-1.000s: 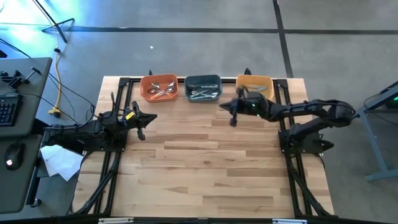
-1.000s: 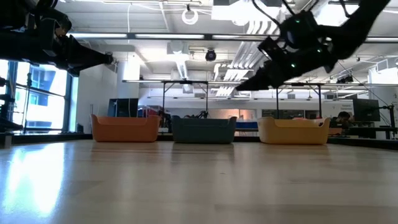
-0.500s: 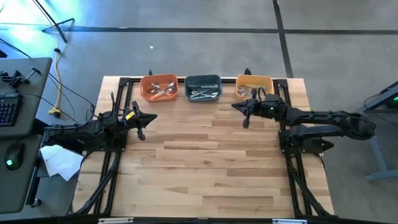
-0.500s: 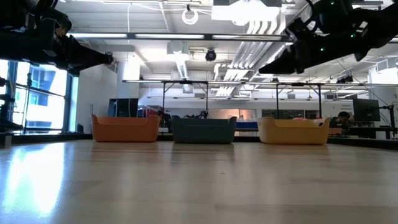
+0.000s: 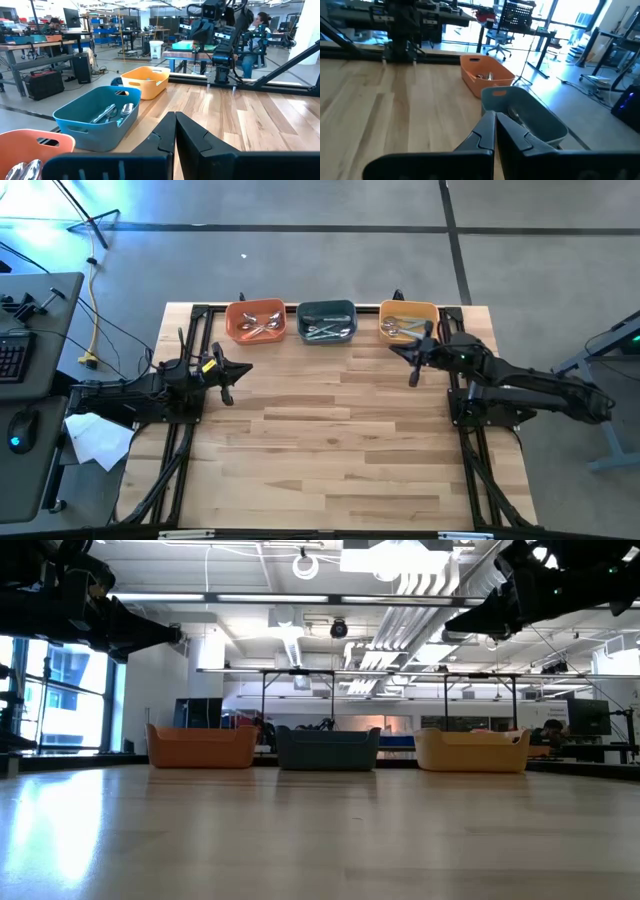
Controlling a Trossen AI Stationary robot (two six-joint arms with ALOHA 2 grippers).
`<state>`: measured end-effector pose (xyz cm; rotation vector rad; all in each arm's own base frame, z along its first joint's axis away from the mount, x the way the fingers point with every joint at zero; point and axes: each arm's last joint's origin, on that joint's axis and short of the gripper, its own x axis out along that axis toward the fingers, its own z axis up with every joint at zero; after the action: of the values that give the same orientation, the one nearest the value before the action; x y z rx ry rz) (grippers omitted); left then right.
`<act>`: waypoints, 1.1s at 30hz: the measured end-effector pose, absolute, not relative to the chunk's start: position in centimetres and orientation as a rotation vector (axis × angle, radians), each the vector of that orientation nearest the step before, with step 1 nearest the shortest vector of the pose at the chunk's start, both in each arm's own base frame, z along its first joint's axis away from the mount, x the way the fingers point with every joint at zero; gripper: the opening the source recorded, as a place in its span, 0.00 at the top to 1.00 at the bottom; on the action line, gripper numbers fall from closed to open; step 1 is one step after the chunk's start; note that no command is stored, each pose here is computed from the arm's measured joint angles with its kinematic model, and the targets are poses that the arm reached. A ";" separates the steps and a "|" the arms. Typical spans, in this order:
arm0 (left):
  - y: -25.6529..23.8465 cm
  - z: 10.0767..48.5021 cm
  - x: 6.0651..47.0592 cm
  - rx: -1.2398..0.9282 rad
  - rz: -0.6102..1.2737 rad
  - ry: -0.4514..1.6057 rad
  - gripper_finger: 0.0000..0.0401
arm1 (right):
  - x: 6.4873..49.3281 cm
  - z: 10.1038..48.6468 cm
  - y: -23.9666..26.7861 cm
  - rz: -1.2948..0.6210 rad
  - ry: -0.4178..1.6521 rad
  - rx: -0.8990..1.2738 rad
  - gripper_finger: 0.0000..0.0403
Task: Sort silverware by color (type)
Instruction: Return to Home Position
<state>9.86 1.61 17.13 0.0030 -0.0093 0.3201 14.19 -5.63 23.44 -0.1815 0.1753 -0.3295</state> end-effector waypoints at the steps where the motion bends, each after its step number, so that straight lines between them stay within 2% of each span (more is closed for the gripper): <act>1: 1.6 17.1 9.9 0.003 0.320 -0.009 0.99 | 14.0 23.5 -5.5 -0.325 0.171 -0.175 1.00; 11: 1.6 17.1 9.9 0.003 0.320 -0.009 0.99 | 13.6 23.6 -5.4 -0.327 0.161 -0.149 1.00; 22: 1.6 17.1 9.9 0.003 0.320 -0.009 0.99 | 10.9 18.6 -4.3 -0.347 0.027 -0.150 1.00; 33: 1.6 17.1 9.9 0.003 0.320 -0.010 0.99 | 8.6 18.5 -3.4 -0.371 -0.024 -0.152 1.00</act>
<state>9.85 1.61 17.13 0.0030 -0.0096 0.3201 8.62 -3.45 18.53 -0.1521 -0.0236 -0.3715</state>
